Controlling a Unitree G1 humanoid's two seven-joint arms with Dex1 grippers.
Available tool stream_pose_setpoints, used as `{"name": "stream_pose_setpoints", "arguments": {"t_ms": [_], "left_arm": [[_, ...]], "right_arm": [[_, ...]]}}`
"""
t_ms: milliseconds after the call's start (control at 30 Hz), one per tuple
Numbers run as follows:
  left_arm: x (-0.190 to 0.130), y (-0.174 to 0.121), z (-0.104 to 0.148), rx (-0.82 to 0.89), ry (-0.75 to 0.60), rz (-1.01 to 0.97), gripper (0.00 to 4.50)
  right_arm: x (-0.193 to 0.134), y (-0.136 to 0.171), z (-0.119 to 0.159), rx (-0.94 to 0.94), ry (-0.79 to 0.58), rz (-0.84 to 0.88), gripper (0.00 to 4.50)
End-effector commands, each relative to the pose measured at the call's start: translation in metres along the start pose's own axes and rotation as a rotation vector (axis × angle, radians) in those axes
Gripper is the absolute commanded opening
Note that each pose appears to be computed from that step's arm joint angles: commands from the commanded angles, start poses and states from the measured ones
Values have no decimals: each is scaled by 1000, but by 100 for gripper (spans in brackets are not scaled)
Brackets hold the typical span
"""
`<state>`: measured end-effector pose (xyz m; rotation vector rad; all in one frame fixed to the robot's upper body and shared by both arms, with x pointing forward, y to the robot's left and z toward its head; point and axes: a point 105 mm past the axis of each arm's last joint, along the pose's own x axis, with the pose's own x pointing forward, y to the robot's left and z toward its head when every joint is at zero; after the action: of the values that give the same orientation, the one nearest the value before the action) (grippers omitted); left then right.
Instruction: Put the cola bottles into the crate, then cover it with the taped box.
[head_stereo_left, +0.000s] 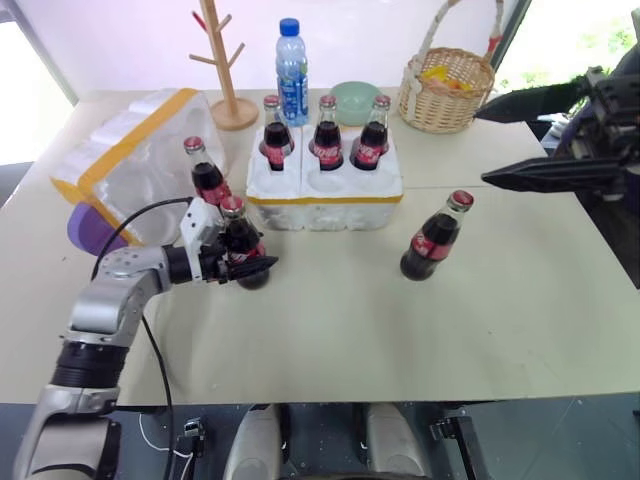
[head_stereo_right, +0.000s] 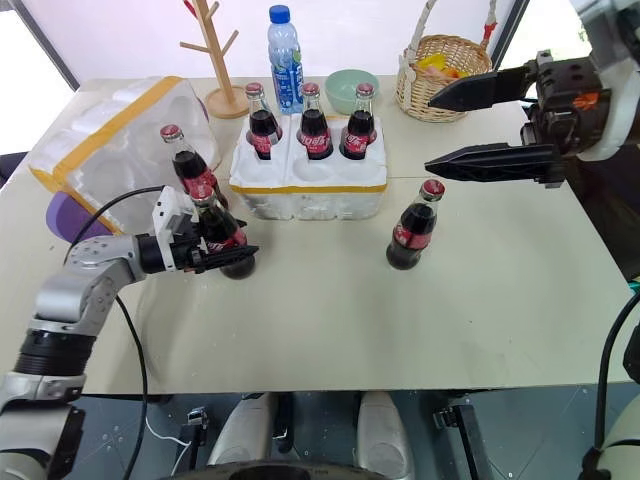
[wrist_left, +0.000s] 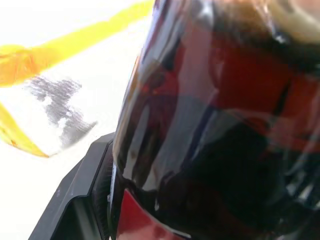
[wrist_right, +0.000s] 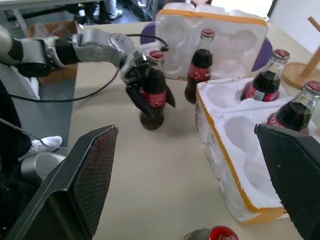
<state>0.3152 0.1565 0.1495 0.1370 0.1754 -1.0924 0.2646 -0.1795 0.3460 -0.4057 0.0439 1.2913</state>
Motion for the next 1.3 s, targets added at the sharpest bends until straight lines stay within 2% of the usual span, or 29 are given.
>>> {"name": "stream_pose_setpoints", "arguments": {"t_ms": [33,100,233,400,500,600,733,867,1033,1167,1233,1300], "left_arm": [[-2,-26,44,56,-93,-141,284],[0,-35,59,50,-129,-187,284],[24,-35,109,103,-296,-166,284],[67,-3,169,92,-492,28,284],[86,14,185,76,-538,129,284],[106,26,185,115,-501,203,284],[130,25,176,115,-443,173,284],[153,18,149,113,-316,117,284],[176,12,120,58,-233,96,284],[184,32,100,-33,-129,229,284],[182,36,105,-36,-141,247,390],[175,37,117,-20,-185,240,446]], "right_arm": [[-5,5,12,-41,-23,-15,450],[-5,5,10,-52,-14,-22,450],[-3,6,8,-62,-10,-34,450],[-2,6,6,-50,-28,-58,450],[-1,7,5,-46,-33,-67,450],[-1,7,1,-42,-32,-88,450],[-2,6,-1,-34,-38,-118,450],[-4,2,-7,-18,-43,-146,450],[0,0,-13,-7,-49,-160,450],[2,-2,-15,0,-55,-171,450],[3,-2,-16,3,-56,-175,450],[3,-3,-16,8,-60,-179,450]]}}
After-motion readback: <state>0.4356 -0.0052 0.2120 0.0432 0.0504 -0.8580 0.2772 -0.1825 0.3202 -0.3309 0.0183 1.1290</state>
